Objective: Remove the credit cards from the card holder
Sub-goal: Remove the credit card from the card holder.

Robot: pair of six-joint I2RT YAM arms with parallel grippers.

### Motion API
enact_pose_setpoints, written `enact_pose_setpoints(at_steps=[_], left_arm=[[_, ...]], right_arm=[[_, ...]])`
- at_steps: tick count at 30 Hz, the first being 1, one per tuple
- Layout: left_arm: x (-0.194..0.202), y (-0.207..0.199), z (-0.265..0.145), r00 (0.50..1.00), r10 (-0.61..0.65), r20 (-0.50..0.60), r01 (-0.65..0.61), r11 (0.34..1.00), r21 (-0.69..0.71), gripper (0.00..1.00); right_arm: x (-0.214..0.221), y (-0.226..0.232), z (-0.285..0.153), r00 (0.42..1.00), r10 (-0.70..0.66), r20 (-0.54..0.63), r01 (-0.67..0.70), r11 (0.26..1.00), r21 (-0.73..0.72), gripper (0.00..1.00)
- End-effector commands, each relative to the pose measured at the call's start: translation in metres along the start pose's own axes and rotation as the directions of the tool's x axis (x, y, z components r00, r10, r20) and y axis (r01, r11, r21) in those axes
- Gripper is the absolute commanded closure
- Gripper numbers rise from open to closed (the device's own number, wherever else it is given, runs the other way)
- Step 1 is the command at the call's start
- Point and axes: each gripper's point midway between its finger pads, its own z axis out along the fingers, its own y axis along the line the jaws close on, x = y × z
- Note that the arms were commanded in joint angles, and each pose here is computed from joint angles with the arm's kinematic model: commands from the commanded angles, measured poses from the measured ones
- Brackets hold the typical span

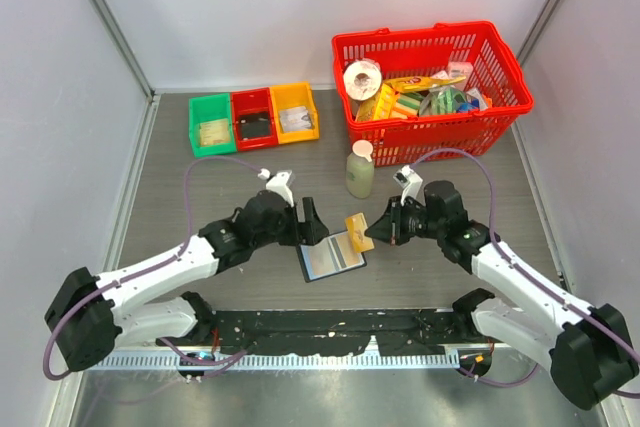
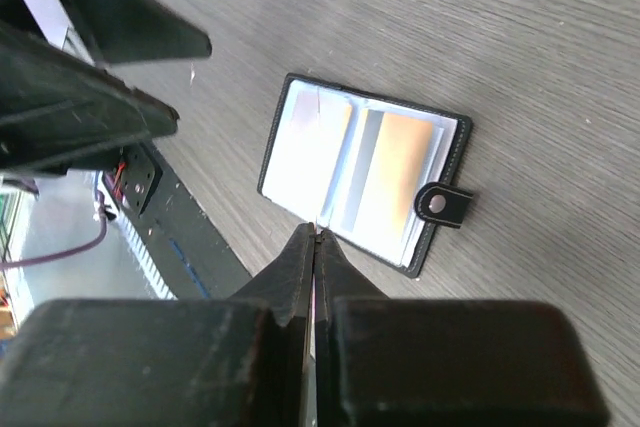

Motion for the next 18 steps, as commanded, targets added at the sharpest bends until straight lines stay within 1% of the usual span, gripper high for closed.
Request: enact_pose_setpoints(at_steps=[1,4,7,11,14,16,18], left_arm=[[-0.021,-0.040,-0.021,0.958,0.285,-0.029,-0.275,0.943,0.187,0.14],[-0.016,-0.060,-0.031,0.901,0.428,-0.069,-0.387,0.867,0.313,0.11],[-0.016,-0.078,-0.039,0.851,0.520,-0.078,-0.450,0.796,0.404,0.10],[-0.024,-0.102,-0.048,0.814,0.581,-0.025,-0.493,0.713,0.498,0.13],[-0.025,-0.112,-0.052,0.788,0.616,-0.004,-0.513,0.660,0.549,0.19],[-0.026,-0.118,-0.055,0.778,0.628,0.009,-0.518,0.634,0.574,0.22],[-0.023,-0.119,-0.054,0.772,0.636,0.006,-0.517,0.622,0.589,0.25]], right_arm=[[-0.014,0.031,-0.022,0.990,-0.140,-0.026,0.138,0.987,-0.081,0.99],[-0.026,0.052,-0.032,0.977,-0.211,-0.005,0.208,0.967,-0.150,0.99],[-0.030,0.074,-0.042,0.962,-0.272,0.006,0.265,0.933,-0.243,0.99],[-0.033,0.093,-0.052,0.943,-0.332,0.039,0.327,0.891,-0.315,0.99],[-0.032,0.103,-0.057,0.933,-0.357,0.053,0.351,0.863,-0.363,0.99],[-0.032,0.108,-0.061,0.928,-0.367,0.067,0.363,0.849,-0.383,0.99],[-0.032,0.112,-0.063,0.923,-0.376,0.080,0.375,0.837,-0.398,0.99]])
